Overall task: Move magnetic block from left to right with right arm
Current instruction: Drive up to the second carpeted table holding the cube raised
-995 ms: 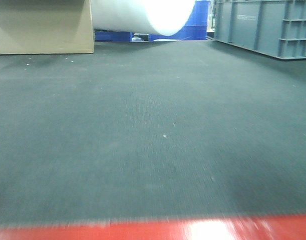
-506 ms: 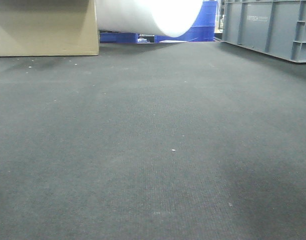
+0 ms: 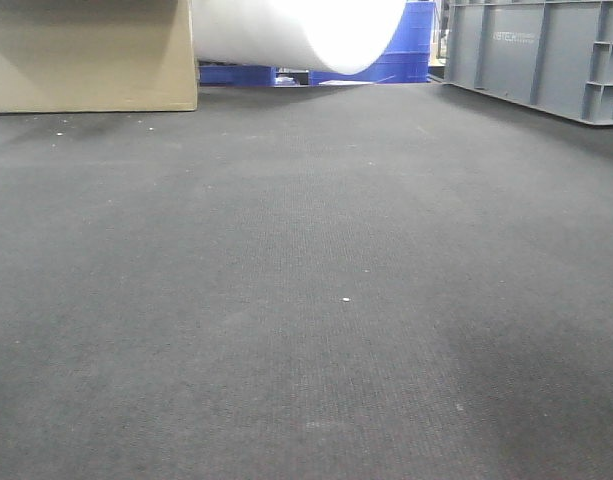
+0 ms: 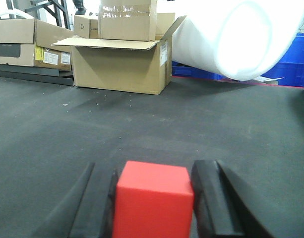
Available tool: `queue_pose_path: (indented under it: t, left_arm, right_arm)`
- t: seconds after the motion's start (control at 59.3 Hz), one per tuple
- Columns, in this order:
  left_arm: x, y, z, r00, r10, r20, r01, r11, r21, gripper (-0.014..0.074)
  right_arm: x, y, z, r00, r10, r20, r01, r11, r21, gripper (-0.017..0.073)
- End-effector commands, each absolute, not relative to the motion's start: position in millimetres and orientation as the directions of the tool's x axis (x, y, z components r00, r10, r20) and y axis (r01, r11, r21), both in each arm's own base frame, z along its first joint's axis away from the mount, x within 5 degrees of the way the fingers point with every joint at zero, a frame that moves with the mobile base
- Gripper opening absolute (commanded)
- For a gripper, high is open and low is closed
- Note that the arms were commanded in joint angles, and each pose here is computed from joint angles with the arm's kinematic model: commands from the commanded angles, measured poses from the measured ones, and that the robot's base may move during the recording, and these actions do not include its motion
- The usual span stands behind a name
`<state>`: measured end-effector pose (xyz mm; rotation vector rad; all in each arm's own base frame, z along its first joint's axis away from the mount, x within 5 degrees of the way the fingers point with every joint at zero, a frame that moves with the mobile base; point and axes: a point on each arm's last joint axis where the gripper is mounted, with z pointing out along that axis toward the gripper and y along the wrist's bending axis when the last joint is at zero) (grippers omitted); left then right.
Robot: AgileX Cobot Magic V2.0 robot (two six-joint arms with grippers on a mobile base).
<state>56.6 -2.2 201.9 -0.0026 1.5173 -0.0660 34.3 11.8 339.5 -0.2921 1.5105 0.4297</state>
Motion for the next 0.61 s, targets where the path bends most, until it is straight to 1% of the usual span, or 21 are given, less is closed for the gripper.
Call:
queue_pose_path:
  t: [0.0, 0.236, 0.304, 0.506, 0.59]
  left_arm:
    - [55, -2, 207, 0.144, -0.053, -0.988, 0.048, 0.998, -0.047, -0.0116]
    - [55, -2, 207, 0.144, -0.053, -0.988, 0.048, 0.998, -0.047, -0.0116]
    - [55, -2, 207, 0.144, -0.053, -0.988, 0.048, 0.998, -0.047, -0.0116]
    - [55, -2, 207, 0.144, -0.053, -0.988, 0.048, 0.998, -0.047, -0.0116]
    - [55, -2, 207, 0.144, -0.053, -0.988, 0.048, 0.998, -0.047, -0.0116]
  right_arm:
    - [32, 12, 355, 0.107, 0.116, -0.987, -0.461, 0.886, 0.054, 0.0124]
    - [33, 13, 355, 0.087, 0.129, -0.988, -0.466, 0.882, 0.074, 0.0124]
    - [37, 15, 355, 0.058, 0.115, -0.992, -0.462, 0.884, 0.075, 0.0124]
    - [63, 31, 377, -0.035, 0.079, -0.996, -0.456, 0.886, 0.086, 0.0124]
    - [84, 43, 387, -0.078, 0.029, -0.997, -0.453, 0.889, 0.061, 0.0122]
